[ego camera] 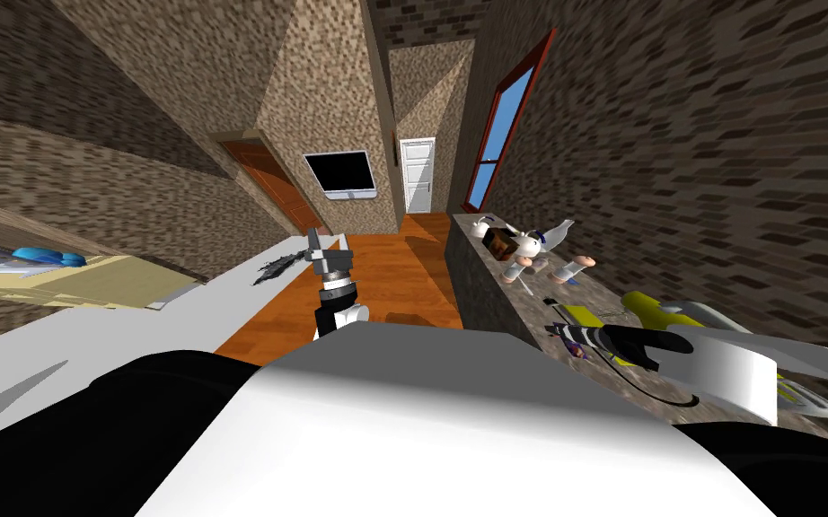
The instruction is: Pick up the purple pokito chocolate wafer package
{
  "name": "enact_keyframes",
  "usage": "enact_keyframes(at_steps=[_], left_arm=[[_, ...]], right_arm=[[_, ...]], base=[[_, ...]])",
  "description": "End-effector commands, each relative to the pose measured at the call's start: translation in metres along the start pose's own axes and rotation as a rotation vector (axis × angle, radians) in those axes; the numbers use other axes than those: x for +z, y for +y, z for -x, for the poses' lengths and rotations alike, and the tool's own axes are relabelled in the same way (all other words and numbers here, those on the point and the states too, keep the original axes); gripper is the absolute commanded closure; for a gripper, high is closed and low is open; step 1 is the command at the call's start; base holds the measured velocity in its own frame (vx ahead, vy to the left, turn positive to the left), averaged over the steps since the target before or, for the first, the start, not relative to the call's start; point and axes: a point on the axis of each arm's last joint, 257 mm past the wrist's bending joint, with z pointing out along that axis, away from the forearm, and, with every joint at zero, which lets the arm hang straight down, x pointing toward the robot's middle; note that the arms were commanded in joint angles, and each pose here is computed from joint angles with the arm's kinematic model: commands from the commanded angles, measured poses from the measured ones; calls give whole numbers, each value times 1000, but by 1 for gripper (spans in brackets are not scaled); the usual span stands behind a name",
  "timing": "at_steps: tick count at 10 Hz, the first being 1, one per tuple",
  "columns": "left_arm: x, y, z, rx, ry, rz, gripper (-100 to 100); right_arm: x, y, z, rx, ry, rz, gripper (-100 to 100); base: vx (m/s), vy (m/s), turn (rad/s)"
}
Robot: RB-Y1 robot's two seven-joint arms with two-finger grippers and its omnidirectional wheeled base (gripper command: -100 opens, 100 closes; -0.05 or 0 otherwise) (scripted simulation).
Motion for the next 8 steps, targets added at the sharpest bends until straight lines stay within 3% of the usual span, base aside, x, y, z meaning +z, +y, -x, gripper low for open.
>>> enact_keyframes(at_steps=[1,4,5,6,8], left_arm=[[0,0,0,0,0,0,0],[0,0,0,0,0,0,0],[0,0,0,0,0,0,0],[0,0,0,0,0,0,0],[0,0,0,0,0,0,0]], right_arm=[[4,-4,-9,10,1,-5,-100],[11,-11,-29,30,4,-14,-100],[9,-9,-24,22,4,-12,-100],[9,-9,-25,25,3,-12,100],[9,-12,-24,22,3,-19,100]], base=[[12,-6,68],[31,0,91],[12,1,9],[0,0,0],[1,-5,-6]])
